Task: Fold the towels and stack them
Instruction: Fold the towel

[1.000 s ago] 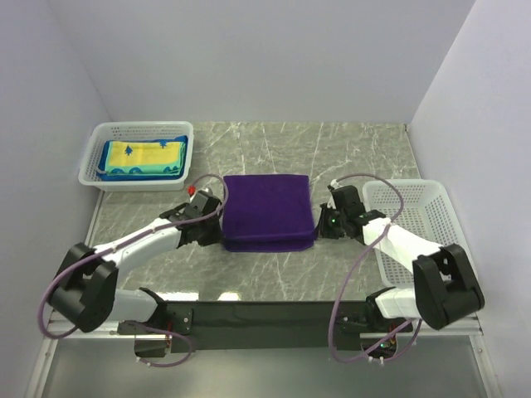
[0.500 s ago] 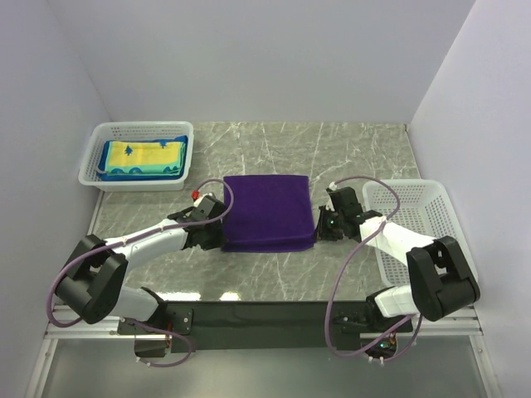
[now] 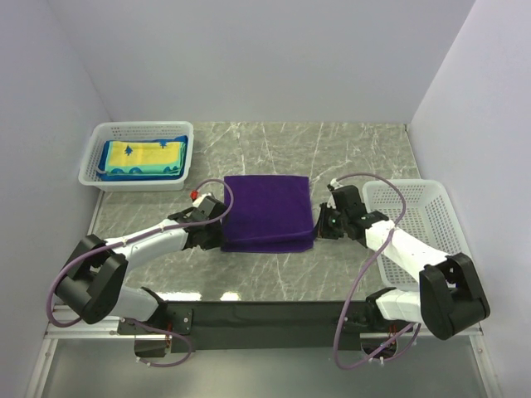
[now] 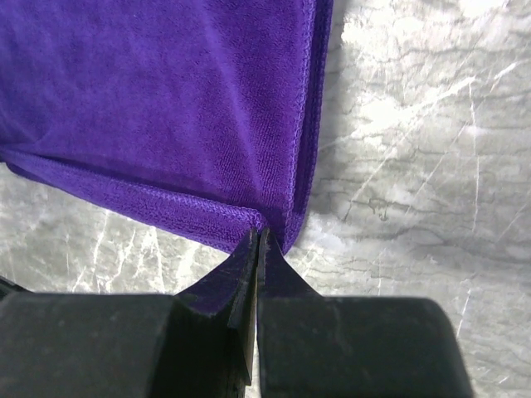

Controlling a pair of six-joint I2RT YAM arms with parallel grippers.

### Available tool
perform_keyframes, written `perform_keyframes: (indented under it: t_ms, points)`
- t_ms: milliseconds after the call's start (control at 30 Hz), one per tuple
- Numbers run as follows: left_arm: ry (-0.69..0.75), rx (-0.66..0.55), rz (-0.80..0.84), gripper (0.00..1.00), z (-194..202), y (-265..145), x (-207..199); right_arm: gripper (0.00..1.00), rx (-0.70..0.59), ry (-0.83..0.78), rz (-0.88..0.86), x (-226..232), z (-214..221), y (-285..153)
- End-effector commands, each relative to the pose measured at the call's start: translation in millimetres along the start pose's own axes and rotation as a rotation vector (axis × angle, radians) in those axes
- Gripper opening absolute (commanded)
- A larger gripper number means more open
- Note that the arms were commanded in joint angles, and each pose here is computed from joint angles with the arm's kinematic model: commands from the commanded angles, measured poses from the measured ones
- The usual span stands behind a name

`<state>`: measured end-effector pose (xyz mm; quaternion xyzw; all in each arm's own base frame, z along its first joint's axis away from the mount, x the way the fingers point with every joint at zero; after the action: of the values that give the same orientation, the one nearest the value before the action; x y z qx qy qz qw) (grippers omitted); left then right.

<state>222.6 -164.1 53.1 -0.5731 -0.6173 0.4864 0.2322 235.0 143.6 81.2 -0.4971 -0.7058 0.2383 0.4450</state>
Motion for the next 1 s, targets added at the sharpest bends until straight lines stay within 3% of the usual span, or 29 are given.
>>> perform_keyframes:
  t_ms: [0,233,333,467,500,667,833,967]
  points:
    - [-0.015,-0.031,-0.059,0.01,-1,-1,13,0.0,0.016,0.013,0.026,-5,7,3]
    - [-0.046,-0.029,-0.064,0.01,2,0,15,0.04,0.087,0.065,0.043,-19,40,22]
    - [-0.05,-0.037,-0.054,0.01,0,-2,13,0.12,0.094,0.059,0.042,-20,44,22]
    - [-0.05,-0.052,-0.036,0.01,-5,-7,9,0.21,0.049,0.024,0.006,-10,36,12]
    - [-0.05,-0.055,-0.031,0.01,-6,-8,8,0.28,0.044,0.017,0.001,-8,35,9]
    - [-0.042,-0.071,-0.009,0.01,-11,-14,4,0.3,-0.014,-0.03,-0.033,7,22,-7]
    - [-0.036,-0.077,0.0,0.05,-13,-17,3,0.53,-0.051,-0.084,-0.05,22,14,-21]
    - [-0.027,-0.077,-0.02,0.07,-12,-17,6,0.61,-0.082,-0.158,-0.029,30,10,-26]
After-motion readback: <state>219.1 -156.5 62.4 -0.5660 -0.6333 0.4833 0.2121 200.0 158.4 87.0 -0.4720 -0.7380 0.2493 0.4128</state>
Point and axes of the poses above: each gripper's point midway between its finger pads, its own y axis out along the fingers, its own x axis along the line the jaws close on, z = x × y, the point moved 3 cm from there along -y, back along the fingers, and after that the axes turned 2 degrees about -y, right-handed, at the moved point
